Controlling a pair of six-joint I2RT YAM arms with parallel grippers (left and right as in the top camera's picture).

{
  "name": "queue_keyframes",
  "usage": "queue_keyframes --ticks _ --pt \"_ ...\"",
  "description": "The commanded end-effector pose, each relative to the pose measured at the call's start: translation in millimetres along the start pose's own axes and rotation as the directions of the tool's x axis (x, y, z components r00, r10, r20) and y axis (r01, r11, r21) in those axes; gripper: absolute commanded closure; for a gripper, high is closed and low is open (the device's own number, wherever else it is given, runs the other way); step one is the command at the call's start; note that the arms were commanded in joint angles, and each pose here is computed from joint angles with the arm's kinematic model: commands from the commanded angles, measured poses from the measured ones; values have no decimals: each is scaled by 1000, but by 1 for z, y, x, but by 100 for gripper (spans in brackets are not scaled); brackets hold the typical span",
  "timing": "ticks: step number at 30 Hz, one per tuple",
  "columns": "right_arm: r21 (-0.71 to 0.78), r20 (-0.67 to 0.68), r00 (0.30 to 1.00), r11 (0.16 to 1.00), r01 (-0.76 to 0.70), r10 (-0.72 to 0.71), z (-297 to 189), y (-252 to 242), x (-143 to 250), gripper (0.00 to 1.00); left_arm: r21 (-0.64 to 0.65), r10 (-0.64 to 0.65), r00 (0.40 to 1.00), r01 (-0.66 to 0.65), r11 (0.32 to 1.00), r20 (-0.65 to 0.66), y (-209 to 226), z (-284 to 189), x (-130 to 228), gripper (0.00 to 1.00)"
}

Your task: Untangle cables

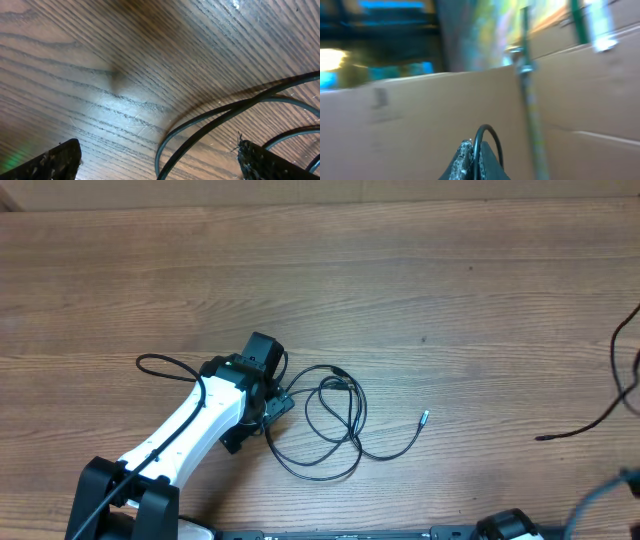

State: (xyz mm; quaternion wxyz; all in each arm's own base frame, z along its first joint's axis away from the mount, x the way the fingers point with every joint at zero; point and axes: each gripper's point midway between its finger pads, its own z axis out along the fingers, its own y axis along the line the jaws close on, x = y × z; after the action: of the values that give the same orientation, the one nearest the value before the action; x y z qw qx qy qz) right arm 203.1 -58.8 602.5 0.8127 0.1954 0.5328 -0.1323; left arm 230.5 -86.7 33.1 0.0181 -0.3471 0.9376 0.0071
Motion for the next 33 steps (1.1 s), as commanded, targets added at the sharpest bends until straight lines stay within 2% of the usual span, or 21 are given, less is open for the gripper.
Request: queue_keyframes --ticks 1,4,10,17,23,27,30,33 --pt "158 -103 947 935 319 -306 18 -12 20 96 4 -14 1000 14 1000 21 -1 -3 -5 0" --pt "174 -165 886 871 459 -434 37 -9 40 96 4 -14 1000 13 1000 21 -1 -3 -5 1" --pt "302 -219 867 814 497 -448 73 -28 63 96 3 -14 1000 13 1000 22 -1 -3 -5 0" --pt "409 -362 818 712 571 -448 119 -78 121 96 3 -15 1000 15 1000 22 -1 -3 -5 1" --pt "495 -576 748 588 640 -329 137 -168 204 96 4 -15 1000 15 1000 22 -1 -3 -5 1" --pt "592 -619 763 529 608 -183 128 -226 239 96 4 -15 1000 15 1000 22 -1 -3 -5 0" --pt "640 -605 791 536 550 -89 121 -257 253 96 4 -16 1000 15 1000 23 -1 -3 -5 0" --pt "640 -595 803 591 491 -22 120 -279 262 96 4 -15 1000 15 1000 22 -1 -3 -5 1"
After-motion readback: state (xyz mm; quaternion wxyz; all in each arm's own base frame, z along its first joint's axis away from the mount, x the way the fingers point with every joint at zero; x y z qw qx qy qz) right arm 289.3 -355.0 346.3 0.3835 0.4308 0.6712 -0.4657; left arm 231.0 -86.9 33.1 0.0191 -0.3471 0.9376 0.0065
